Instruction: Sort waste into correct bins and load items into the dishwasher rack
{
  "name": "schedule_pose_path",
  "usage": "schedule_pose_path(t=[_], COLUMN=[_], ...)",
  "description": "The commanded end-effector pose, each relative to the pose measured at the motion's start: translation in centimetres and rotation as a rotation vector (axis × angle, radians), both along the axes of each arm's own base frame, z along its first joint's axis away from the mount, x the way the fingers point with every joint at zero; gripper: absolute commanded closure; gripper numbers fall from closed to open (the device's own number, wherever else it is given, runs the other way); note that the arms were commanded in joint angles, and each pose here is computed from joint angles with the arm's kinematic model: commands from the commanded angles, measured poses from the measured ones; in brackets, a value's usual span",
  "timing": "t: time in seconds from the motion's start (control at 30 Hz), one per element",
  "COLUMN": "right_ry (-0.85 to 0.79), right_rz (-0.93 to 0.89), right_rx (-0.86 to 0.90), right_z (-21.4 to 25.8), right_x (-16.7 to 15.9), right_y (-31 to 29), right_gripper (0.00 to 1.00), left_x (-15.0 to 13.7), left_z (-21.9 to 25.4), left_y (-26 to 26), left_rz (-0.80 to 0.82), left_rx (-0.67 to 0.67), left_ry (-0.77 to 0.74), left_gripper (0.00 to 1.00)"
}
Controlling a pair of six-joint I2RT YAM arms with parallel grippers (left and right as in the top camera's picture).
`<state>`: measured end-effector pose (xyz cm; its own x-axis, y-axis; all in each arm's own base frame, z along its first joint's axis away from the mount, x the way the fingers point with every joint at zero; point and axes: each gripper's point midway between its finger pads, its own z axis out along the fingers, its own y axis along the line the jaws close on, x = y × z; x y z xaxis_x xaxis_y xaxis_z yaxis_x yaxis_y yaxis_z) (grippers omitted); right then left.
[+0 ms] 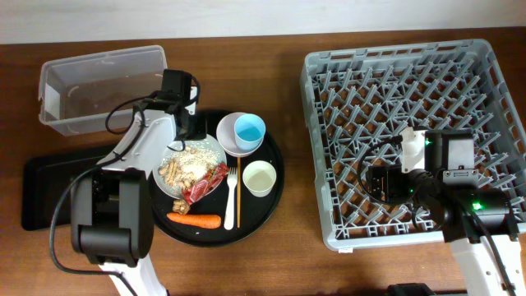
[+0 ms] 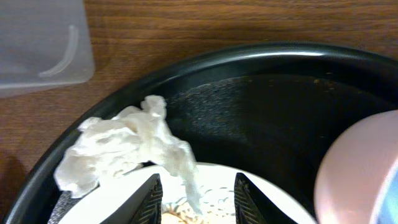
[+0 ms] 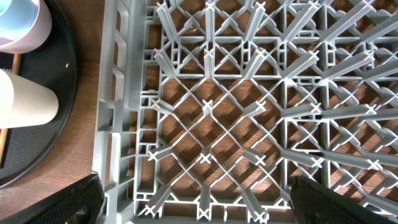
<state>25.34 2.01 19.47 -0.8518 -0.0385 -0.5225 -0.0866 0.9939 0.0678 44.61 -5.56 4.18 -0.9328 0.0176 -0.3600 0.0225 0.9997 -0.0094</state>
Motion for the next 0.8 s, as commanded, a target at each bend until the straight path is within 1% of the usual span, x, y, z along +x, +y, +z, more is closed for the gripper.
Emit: schedule_pose_path(t=[0.0,0.1,0.37,0.43,0.5,0.6,0.7,0.73,0.77], right_ry=[-0.018,-0.018,-0.018,-0.018,-0.018,-0.018,-0.018,-0.018,-0.018], right_rz=[0.002,0.002,0.002,0.002,0.002,0.002,0.002,0.002,0.002], right_rx=[0.012,0.012,0.012,0.012,0.012,0.012,0.012,0.012,0.012], right_z=[0.74,0.75,0.74,0.74,0.74,0.74,0.74,0.74,0.74], right_x=[0.28,0.29,0.28,0.28,0.28,0.28,0.28,0.28,0.28], right_y=[0.27,0.28,0.27,0.27,0.27,0.27,0.27,0.27,0.27], right_gripper=[0.01,0.01,0.01,0.01,0.01,0.01,0.01,0.01,0.01], left_x=[-0.11,-0.15,-0.22,-0.26,-0.40,-0.46,-0.49,-0.47,-0.47], left_z=[-0.32,-0.34,-0.36,-0.38,-0.43,-0.47,-0.48,-0.48,-0.48], left_y=[-0.48,-0.47,-0.45,-0.45,-0.43,-0.36,0.06,0.05,0.06], left_rz=[-0.002,-0.002,-0.002,-0.002,-0.002,-0.001,0.007,0.008,0.008], left_rx=[-0.012,-0.012,-0.011,-0.010,-0.010,-0.006,0.017,0.016,0.017], left_ry=[0.008,0.009,0.012,0.014,0.020,0.023,0.023,0.023,0.023], left_gripper=[0.74,0.75,0.75,0.77,0.82,0.83,0.86,0.88,0.92])
